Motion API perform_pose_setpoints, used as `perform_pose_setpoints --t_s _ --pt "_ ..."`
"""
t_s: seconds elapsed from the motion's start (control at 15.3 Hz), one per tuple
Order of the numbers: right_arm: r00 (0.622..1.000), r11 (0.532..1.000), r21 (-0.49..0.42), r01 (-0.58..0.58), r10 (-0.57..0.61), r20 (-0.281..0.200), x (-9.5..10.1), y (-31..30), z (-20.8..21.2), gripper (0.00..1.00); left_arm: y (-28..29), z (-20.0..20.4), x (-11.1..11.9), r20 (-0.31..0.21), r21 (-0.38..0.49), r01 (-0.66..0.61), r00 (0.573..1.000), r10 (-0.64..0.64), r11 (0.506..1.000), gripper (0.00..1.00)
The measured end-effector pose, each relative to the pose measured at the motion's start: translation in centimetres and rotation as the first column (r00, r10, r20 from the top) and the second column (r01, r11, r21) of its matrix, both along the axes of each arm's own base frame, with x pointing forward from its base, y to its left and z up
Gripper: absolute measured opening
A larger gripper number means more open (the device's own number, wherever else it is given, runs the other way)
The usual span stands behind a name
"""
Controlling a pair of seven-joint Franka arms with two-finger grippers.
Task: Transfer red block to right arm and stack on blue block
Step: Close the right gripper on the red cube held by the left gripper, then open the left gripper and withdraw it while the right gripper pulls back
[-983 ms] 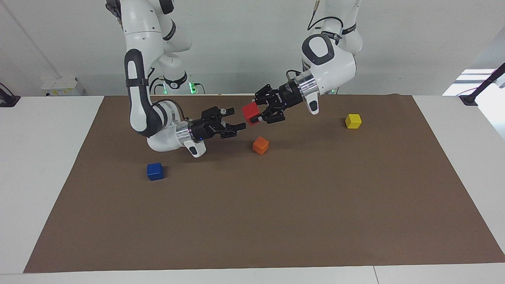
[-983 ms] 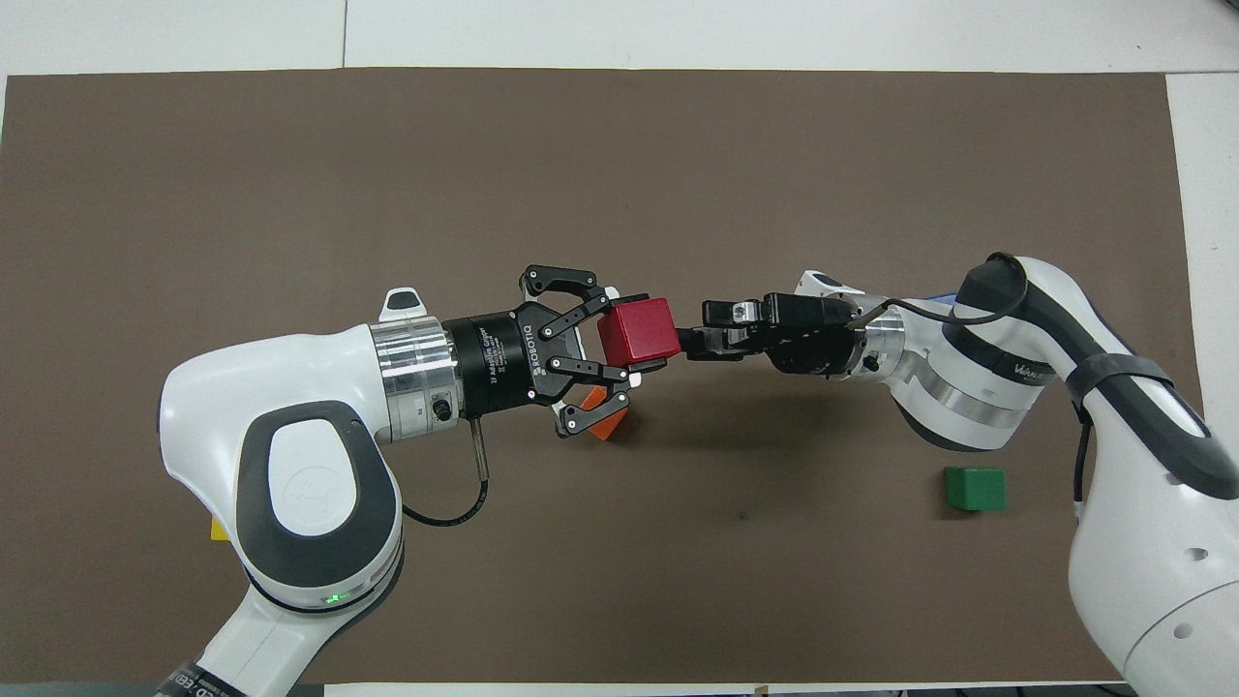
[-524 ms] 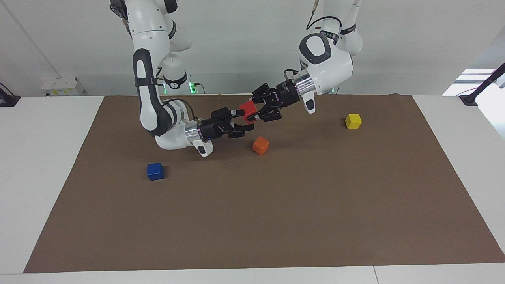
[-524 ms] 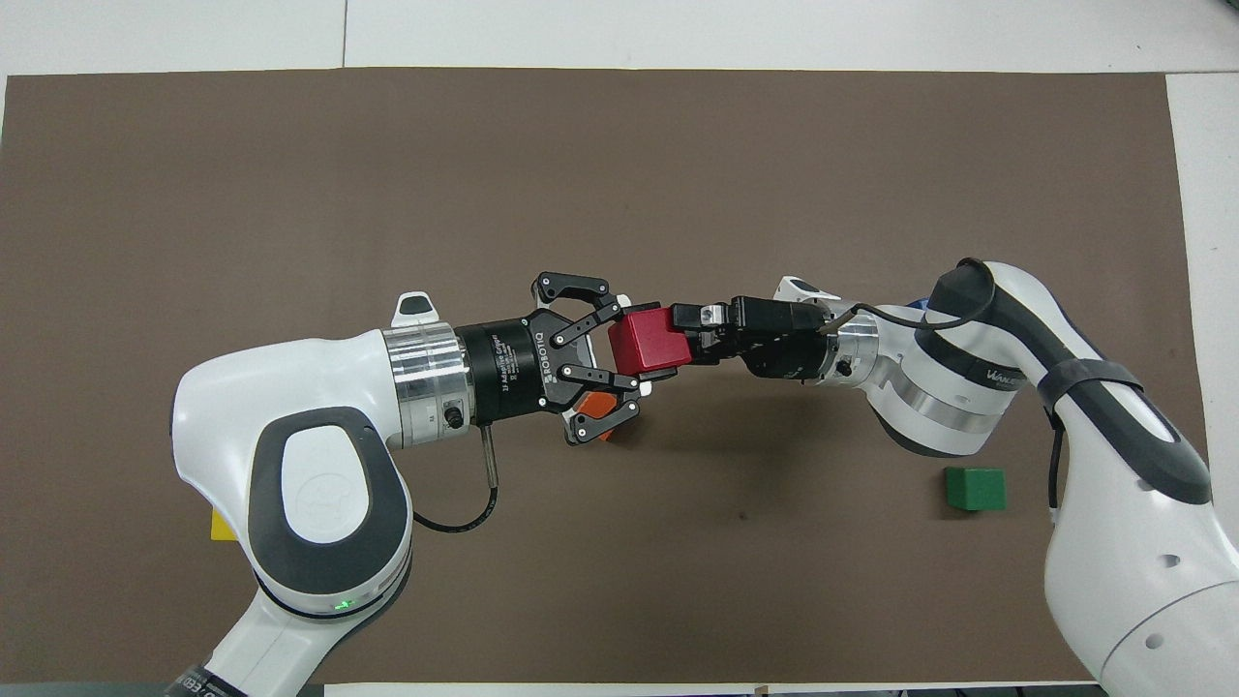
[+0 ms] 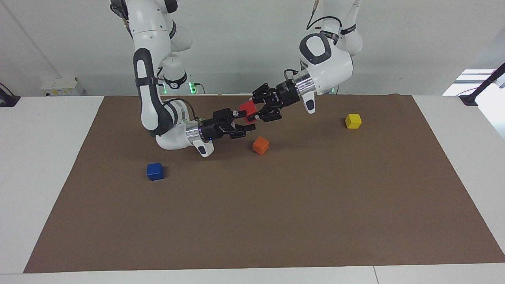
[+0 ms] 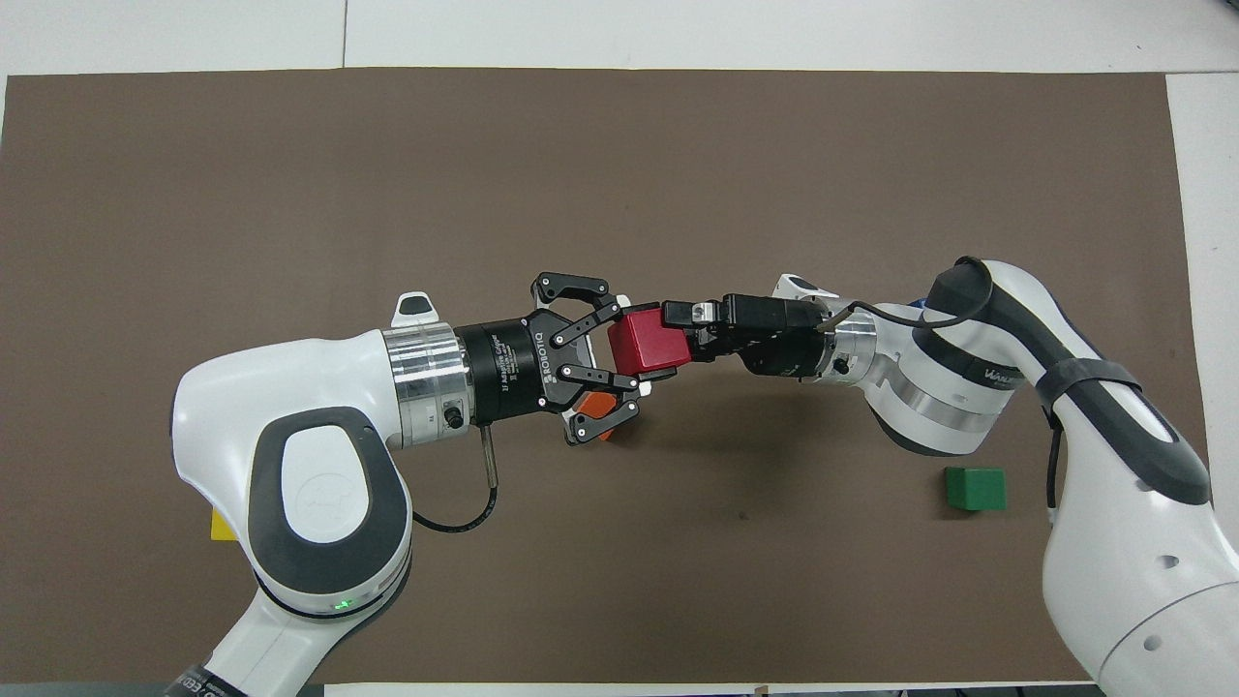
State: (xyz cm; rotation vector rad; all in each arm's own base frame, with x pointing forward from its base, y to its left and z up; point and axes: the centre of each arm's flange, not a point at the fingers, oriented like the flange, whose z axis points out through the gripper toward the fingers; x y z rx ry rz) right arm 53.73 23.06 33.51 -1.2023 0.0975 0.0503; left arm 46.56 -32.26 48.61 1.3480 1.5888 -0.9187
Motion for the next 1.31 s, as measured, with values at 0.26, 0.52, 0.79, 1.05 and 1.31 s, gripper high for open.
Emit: perform_pose_setpoints --t_s 0.26,0.52,0.79,1.05,1.31 --pt "1.000 1.000 0.004 0.009 -0.009 0.005 0.3 -0.2 0.2 0.56 0.5 -0.6 0.1 -0.003 0.009 -0.007 1.000 0.007 1.000 0.54" --pt "1.000 1.000 0.003 0.010 -0.010 0.005 0.3 -0.2 0.2 0.56 0.5 -0.6 0.1 -0.003 0.009 -0.008 1.000 0.008 1.000 0.54" --pt "1.000 1.000 -0.002 0.012 -0.012 0.006 0.4 -0.1 0.3 0.56 0.7 -0.7 0.2 -0.001 0.009 -0.010 1.000 0.010 1.000 0.54" --pt "1.000 0.999 -0.029 0.029 -0.029 -0.001 0.6 0.0 0.1 0.56 0.8 -0.4 0.3 0.004 0.007 -0.012 1.000 0.012 1.000 0.66" --pt "0.999 0.997 -0.057 0.051 -0.051 -0.007 0.9 -0.3 -0.2 0.56 2.2 0.0 1.1 0.010 -0.001 -0.029 1.000 0.029 1.000 1.00"
